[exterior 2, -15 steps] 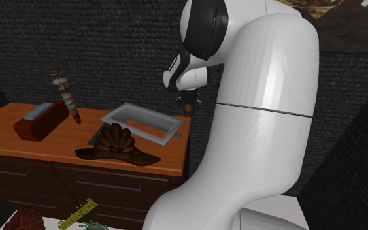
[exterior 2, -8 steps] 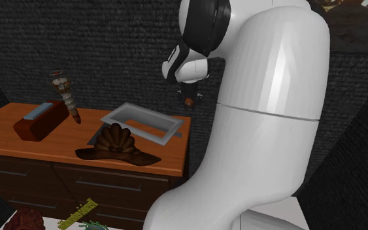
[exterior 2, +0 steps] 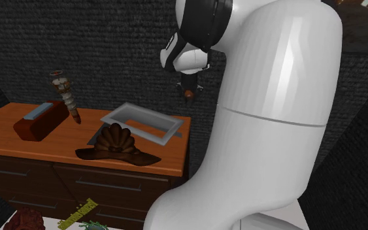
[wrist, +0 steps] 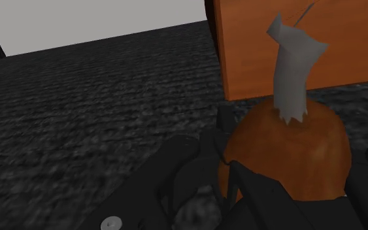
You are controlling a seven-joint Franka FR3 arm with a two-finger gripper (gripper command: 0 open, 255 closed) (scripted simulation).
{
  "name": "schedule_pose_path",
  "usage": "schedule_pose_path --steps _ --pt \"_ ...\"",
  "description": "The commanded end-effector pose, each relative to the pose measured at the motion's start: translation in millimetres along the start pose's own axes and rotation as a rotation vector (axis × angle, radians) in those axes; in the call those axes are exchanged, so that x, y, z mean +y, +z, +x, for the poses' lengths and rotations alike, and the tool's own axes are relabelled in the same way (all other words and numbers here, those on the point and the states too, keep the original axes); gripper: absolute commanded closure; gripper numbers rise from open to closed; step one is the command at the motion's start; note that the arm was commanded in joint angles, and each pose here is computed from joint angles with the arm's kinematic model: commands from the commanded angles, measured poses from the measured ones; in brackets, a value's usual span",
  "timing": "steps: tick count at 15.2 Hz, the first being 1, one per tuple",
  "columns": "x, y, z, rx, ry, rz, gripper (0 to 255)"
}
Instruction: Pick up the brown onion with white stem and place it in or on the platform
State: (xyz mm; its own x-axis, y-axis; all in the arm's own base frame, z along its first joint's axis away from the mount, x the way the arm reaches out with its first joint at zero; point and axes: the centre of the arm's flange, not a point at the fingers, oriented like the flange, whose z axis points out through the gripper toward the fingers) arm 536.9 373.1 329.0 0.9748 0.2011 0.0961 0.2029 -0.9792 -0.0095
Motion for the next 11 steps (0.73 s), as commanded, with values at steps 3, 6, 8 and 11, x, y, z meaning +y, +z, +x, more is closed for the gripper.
schedule_pose_path --steps 3,6,8,11 --pt "-0.1 -21.1 2.0 0.000 0.000 0.000 255" --pt "-0.3 -36.8 3.5 0.000 0.000 0.000 255" --pt "-0.3 -45.9 4.4 0.000 0.000 0.000 255" --pt "-31.1 -49.0 -20.3 0.000 0.000 0.000 255"
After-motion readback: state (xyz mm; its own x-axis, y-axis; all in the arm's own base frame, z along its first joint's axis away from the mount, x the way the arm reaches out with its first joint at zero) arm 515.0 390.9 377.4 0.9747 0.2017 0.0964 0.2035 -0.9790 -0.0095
